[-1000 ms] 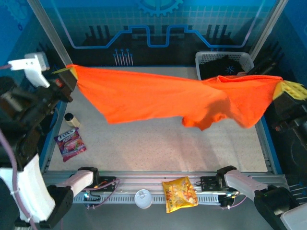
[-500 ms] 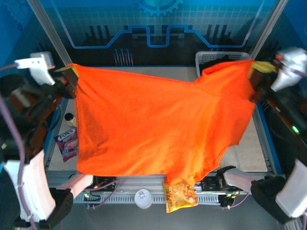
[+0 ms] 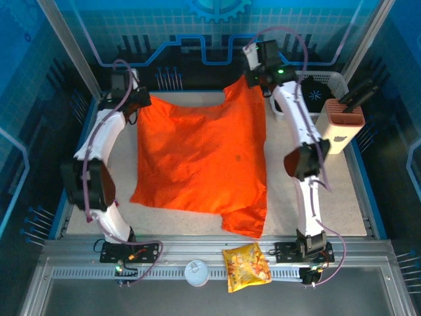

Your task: Fold and stack the t-shirts

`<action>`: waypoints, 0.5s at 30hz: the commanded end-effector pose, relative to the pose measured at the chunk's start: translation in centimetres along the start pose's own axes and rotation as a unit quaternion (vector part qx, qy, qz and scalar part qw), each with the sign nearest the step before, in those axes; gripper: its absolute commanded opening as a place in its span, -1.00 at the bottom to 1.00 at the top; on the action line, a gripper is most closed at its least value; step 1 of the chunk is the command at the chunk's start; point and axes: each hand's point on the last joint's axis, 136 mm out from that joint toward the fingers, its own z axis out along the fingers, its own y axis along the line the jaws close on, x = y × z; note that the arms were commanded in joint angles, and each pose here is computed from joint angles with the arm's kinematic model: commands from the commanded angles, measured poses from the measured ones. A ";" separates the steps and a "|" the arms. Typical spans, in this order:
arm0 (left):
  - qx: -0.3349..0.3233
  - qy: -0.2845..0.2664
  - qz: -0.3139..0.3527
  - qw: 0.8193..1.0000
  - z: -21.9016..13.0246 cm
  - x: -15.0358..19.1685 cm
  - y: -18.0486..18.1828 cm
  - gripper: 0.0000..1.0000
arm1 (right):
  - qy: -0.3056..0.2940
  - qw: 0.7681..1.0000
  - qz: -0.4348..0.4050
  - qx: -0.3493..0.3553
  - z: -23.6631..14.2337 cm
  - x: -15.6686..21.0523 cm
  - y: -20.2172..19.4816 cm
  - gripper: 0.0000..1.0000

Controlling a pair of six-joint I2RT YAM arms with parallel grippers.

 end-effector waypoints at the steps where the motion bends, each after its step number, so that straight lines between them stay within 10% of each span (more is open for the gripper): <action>1: -0.017 -0.050 -0.016 0.998 6.0 -2.4 1.0 -1.00 | 0.000 0.999 -0.021 0.030 4.7 1.1 -0.4 -1.00; 6: -0.047 -0.030 -0.032 0.998 13.4 -1.1 2.6 -1.00 | -0.010 0.999 0.015 0.047 11.0 4.2 -1.6 -1.00; 15: -0.064 -0.046 -0.034 0.996 14.6 -1.5 4.3 -1.00 | -0.026 0.996 0.054 0.065 11.0 4.0 -3.8 -1.00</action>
